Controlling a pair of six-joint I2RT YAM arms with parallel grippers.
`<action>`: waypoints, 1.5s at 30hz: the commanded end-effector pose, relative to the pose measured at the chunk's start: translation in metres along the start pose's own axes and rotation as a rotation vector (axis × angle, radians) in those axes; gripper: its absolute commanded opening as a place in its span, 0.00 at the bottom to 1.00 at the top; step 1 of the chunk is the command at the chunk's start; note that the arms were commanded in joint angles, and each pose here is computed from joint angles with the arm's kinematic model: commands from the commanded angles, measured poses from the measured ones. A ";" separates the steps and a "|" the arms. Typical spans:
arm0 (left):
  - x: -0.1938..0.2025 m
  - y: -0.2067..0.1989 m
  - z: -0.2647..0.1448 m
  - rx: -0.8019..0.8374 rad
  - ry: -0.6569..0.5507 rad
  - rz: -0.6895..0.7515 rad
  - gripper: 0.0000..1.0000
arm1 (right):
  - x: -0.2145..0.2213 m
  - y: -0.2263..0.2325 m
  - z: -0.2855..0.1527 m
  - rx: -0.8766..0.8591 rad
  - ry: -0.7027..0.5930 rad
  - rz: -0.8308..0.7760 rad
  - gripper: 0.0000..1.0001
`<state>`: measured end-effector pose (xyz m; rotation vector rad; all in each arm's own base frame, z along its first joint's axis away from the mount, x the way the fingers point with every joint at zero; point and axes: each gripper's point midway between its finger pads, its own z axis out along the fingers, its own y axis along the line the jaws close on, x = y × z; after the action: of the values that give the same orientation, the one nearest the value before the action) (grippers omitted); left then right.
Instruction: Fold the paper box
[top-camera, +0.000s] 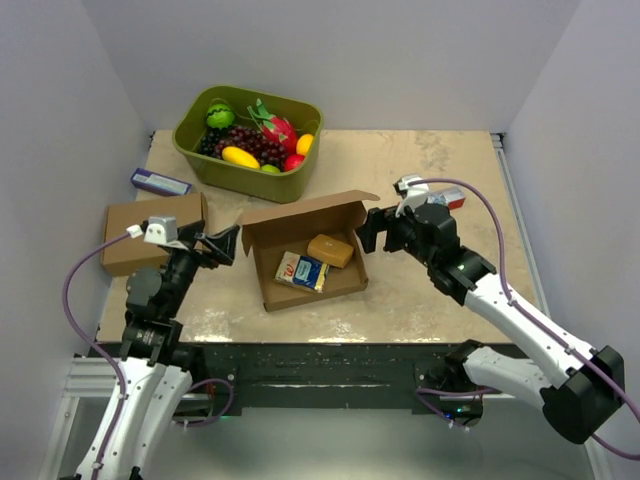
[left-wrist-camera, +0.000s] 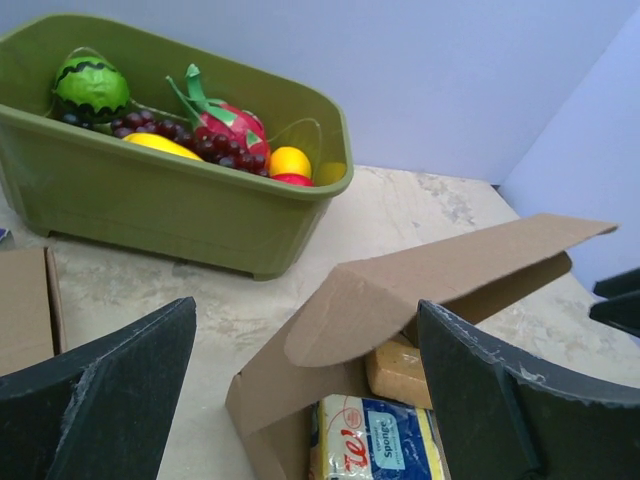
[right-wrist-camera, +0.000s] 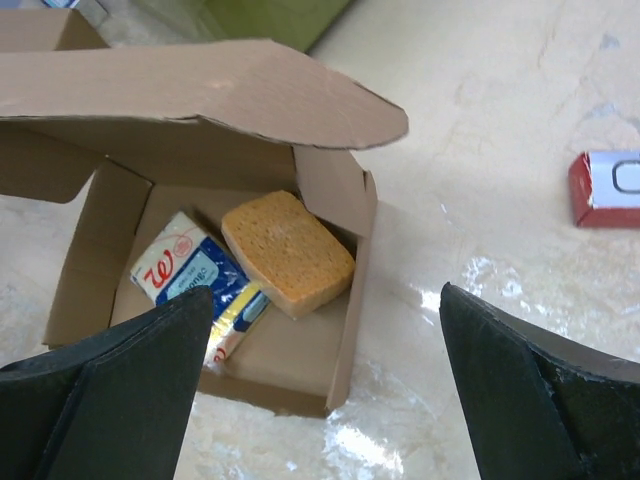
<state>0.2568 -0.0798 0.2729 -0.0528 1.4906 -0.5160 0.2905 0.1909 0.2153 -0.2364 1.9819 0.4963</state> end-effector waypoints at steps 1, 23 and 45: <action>0.001 -0.020 -0.010 0.104 0.006 -0.005 0.96 | -0.019 0.007 0.008 -0.072 -0.109 -0.070 0.96; 0.054 0.000 0.003 0.044 0.148 -0.086 0.76 | -0.033 0.007 0.038 -0.103 -0.256 -0.124 0.71; 0.098 -0.032 0.047 0.097 0.241 -0.074 0.29 | -0.024 0.031 0.054 -0.214 -0.274 -0.074 0.17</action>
<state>0.2866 -0.1433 0.1798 0.0277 1.7441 -0.6430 0.3374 0.2268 0.2127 -0.3422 1.7039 0.5905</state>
